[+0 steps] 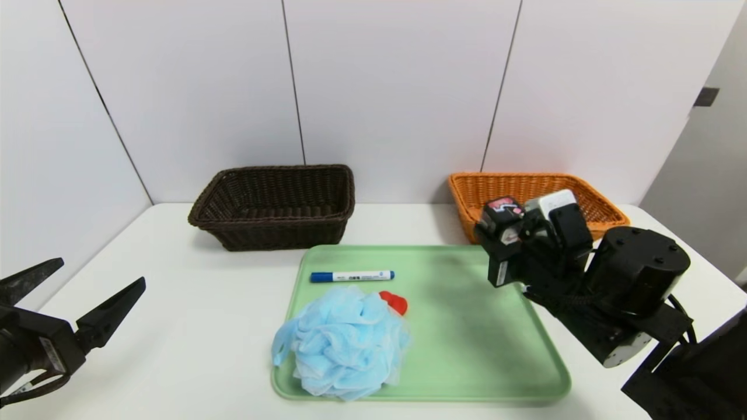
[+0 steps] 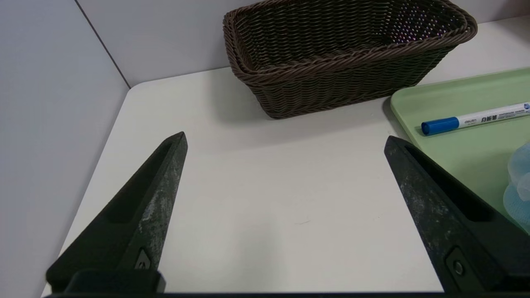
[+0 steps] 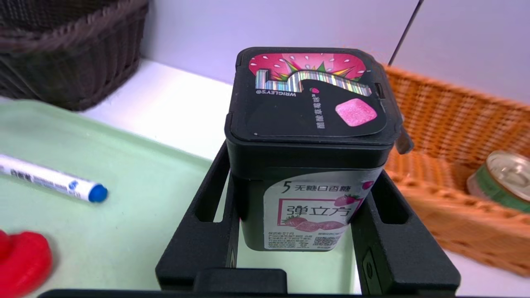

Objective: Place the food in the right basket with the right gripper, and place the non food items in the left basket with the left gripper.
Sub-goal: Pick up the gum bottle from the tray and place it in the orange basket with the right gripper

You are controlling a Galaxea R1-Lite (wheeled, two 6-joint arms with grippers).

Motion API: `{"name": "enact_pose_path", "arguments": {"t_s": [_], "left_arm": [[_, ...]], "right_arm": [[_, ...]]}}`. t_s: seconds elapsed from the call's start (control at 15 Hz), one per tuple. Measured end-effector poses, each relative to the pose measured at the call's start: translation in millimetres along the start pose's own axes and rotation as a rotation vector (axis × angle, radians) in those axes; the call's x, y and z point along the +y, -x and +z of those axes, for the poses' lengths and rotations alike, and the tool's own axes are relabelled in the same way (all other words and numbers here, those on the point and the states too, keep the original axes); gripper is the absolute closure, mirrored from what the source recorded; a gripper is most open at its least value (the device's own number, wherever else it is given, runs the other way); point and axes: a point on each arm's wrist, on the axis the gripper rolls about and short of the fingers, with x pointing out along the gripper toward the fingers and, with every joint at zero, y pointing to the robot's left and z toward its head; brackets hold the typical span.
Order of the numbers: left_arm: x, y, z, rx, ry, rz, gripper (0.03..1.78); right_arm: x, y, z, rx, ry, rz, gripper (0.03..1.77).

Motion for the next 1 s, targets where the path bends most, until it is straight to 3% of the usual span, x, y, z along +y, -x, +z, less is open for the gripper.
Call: {"name": "enact_pose_path", "arguments": {"t_s": [0.27, 0.6, 1.0], "left_arm": [[0.2, -0.8, 1.1, -0.003, 0.0, 0.0, 0.12], [0.3, -2.8, 0.7, 0.008, 0.002, 0.001, 0.12], [0.7, -6.4, 0.9, 0.019, 0.002, 0.001, 0.12]], "right_arm": [[-16.0, -18.7, 39.3, -0.041, -0.008, -0.049, 1.06], [-59.2, -54.9, 68.9, 0.077, 0.006, -0.162, 1.06], [-82.7, -96.5, 44.2, 0.207, 0.014, -0.22, 1.06]]}}
